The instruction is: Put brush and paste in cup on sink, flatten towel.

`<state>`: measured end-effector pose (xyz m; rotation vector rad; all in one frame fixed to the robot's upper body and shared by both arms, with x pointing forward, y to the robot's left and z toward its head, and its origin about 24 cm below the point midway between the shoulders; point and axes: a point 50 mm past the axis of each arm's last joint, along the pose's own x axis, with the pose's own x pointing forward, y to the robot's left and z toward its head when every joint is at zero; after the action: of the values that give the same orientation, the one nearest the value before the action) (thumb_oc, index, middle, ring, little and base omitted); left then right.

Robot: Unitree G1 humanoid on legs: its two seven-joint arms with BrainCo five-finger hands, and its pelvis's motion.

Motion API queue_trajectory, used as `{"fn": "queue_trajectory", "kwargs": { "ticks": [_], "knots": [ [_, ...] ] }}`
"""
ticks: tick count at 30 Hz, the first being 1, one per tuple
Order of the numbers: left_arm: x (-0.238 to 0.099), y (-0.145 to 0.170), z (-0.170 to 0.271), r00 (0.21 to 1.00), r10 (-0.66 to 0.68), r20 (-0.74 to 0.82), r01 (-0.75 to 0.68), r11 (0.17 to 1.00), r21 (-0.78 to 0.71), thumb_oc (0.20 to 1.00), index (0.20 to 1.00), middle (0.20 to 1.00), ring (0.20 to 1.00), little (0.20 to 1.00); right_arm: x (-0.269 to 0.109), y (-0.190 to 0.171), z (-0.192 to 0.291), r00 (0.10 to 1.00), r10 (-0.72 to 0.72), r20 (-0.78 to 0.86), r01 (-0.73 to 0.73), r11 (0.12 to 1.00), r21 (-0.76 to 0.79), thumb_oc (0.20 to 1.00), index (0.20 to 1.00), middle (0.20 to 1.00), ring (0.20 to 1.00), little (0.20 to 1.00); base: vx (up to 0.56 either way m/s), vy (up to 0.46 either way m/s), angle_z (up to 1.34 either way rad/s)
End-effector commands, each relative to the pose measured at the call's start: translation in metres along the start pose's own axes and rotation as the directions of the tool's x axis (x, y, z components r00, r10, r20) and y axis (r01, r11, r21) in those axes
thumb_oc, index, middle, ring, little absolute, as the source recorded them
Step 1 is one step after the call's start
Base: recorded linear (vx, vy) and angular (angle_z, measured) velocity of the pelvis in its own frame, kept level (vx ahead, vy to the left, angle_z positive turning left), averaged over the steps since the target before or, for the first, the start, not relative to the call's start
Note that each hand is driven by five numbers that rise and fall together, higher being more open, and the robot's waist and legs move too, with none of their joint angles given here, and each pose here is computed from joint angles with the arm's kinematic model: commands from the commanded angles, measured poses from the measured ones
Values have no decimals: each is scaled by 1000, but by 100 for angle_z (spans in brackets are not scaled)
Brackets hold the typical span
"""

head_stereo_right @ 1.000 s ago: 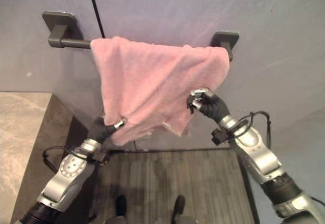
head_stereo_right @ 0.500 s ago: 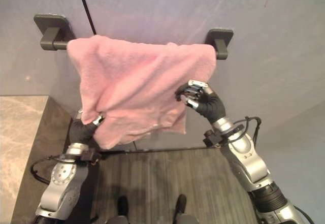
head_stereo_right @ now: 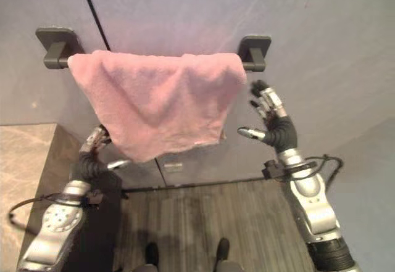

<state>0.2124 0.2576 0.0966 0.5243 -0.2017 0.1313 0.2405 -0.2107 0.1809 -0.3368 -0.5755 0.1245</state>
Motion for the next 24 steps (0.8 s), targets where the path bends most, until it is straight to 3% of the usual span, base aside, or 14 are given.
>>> {"fn": "queue_trajectory", "kwargs": {
  "ticks": [1,5,6,8,10,12,14,15,16,18,19,22,24],
  "knots": [
    [-7,37,14,987,118,111,-141,962,232,1000,1000,1000,1000,1000,-1,-20,42,974,-29,226,91,959,-268,1000,1000,1000,1000,1000,0,0,0],
    [-18,60,21,953,257,161,-295,906,303,1000,1000,1000,1000,1000,-6,-26,54,959,-53,279,154,922,-354,1000,1000,1000,1000,1000,-2,-4,-3],
    [-16,69,38,912,301,277,-386,859,336,1000,1000,1000,1000,1000,-5,-24,66,935,-59,349,182,925,-333,1000,1000,1000,1000,1000,-15,-4,-5],
    [-14,69,46,887,328,326,-427,852,303,1000,1000,1000,1000,1000,-3,-21,68,923,-72,377,177,952,-250,1000,1000,1000,1000,1000,0,0,0],
    [-6,62,73,806,376,457,-479,868,131,1000,1000,1000,1000,1000,5,-7,64,919,-85,386,116,992,-58,1000,1000,1000,1000,1000,-33,-6,1],
    [-3,60,84,774,383,504,-488,868,91,1000,1000,1000,1000,1000,11,-2,66,913,-65,404,102,992,-71,1000,1000,1000,1000,1000,-18,-2,3],
    [2,58,109,706,317,633,-498,858,126,1000,1000,1000,1000,1000,23,0,81,885,44,463,133,930,-343,1000,1000,1000,1000,1000,-14,1,2],
    [6,57,127,660,218,719,-511,832,217,1000,1000,1000,1000,1000,29,0,89,867,105,488,139,888,-438,1000,1000,1000,1000,1000,-47,14,1],
    [9,48,144,607,128,784,-475,850,229,1000,1000,1000,1000,1000,41,6,93,857,141,495,86,908,-409,1000,1000,1000,1000,1000,-4,19,-5],
    [17,51,162,559,21,829,-471,830,297,1000,1000,1000,1000,1000,57,12,99,842,223,491,77,851,-519,1000,1000,1000,1000,1000,-14,14,-6],
    [18,51,162,557,23,830,-474,829,296,1000,1000,1000,1000,1000,59,12,99,840,222,495,82,851,-519,1000,1000,1000,1000,1000,-32,8,-2],
    [32,43,184,522,-161,838,-384,833,399,1000,1000,1000,1000,1000,90,31,93,846,353,400,-14,764,-645,1000,1000,1000,1000,1000,-13,4,-1],
    [38,40,185,525,-171,834,-345,853,391,1000,1000,1000,1000,1000,99,37,89,849,366,382,-37,762,-646,1000,1000,1000,1000,1000,0,0,0]
  ]
}}
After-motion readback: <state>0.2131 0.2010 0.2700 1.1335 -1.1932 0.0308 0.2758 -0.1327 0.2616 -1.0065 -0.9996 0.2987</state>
